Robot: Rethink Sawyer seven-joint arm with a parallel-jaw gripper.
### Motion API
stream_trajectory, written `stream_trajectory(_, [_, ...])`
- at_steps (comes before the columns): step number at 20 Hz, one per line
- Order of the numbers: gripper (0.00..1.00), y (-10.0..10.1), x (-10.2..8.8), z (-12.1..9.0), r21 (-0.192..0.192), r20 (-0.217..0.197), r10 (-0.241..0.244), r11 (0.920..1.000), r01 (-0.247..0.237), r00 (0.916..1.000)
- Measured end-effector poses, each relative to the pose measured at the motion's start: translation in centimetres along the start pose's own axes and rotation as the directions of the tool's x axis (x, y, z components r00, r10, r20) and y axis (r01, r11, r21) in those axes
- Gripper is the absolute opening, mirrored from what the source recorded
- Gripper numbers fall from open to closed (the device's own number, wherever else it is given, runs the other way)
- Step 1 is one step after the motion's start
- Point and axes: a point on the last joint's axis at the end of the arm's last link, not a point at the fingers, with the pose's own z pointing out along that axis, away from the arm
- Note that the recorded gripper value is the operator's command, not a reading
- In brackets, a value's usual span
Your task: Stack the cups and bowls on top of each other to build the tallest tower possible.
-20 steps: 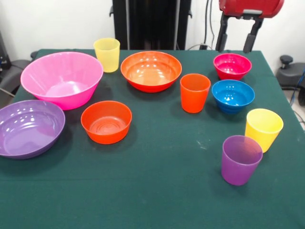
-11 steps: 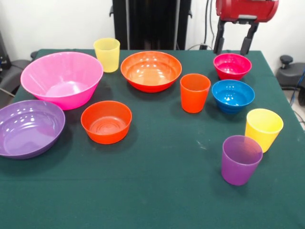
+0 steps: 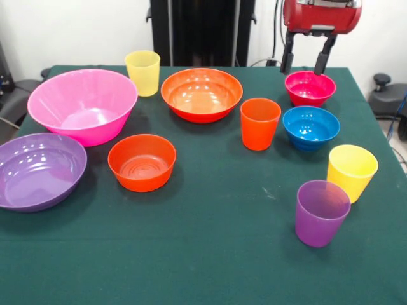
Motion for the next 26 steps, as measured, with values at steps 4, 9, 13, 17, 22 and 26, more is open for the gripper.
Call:
stream_trajectory(4, [1.00,0.3,0.5,0.2,-0.001,-0.004,-0.004,1.0000,0.004,1.0000])
stream_trajectory(9, [1.00,0.8,0.9,1.3,-0.001,0.005,-0.010,0.9999,0.010,0.9999])
stream_trajectory(13, [1.00,0.9,1.1,2.1,0.000,0.021,-0.012,0.9999,0.012,0.9997])
stream_trajectory(17, [1.00,1.2,1.5,3.7,-0.001,0.041,-0.015,0.9999,0.015,0.9990])
stream_trajectory(22, [1.00,1.8,2.7,5.8,-0.006,0.043,-0.021,0.9997,0.022,0.9988])
stream_trajectory(26, [1.00,2.1,3.7,7.0,-0.009,0.029,-0.024,0.9997,0.025,0.9993])
